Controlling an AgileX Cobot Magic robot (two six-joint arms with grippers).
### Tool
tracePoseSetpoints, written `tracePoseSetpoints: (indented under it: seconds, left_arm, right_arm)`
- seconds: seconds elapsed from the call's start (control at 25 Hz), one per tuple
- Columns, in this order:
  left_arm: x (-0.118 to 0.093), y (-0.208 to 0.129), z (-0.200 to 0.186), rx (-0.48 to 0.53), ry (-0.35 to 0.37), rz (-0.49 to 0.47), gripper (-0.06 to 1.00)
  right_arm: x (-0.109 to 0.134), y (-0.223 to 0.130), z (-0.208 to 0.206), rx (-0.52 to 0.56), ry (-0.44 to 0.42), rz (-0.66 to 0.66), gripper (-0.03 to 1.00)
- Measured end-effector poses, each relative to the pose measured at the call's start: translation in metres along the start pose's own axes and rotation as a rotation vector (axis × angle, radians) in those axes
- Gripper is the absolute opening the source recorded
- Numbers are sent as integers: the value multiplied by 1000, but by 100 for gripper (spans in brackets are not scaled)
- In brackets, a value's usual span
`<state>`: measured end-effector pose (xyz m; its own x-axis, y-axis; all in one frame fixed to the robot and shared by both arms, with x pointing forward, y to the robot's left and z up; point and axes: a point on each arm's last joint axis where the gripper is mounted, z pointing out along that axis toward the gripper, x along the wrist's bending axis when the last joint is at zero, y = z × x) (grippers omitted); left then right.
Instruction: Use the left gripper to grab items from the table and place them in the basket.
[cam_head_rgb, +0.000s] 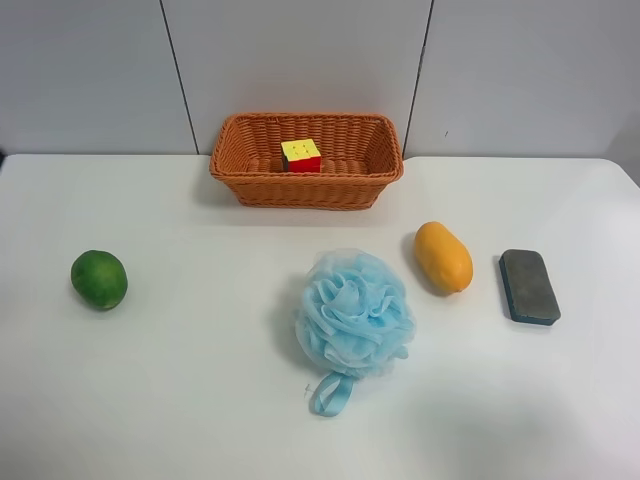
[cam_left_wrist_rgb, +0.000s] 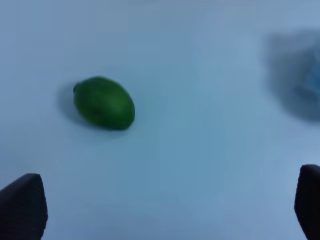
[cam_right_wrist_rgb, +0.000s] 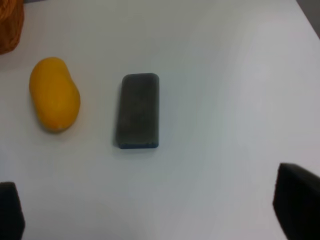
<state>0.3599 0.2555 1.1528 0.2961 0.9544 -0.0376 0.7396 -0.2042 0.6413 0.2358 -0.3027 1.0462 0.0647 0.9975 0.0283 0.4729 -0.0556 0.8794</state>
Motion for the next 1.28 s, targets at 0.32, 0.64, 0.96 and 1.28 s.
tracePoseSetpoints:
  seconds: [0.32,0.64,0.96,1.28]
  left_arm:
    - [9,-108,-33,-223,-16,20,99]
    - [6,-156,-13,-377,67,20,99]
    - [0,-165,-15,-414,153,27,99]
    - [0,-165,-15,-414,155,31,99]
  right_arm:
    - [0,0,0,0,0,0,99]
    - [0,0,0,0,0,0,99]
    - [0,0,0,0,0,0,99]
    - [0,0,0,0,0,0,99]
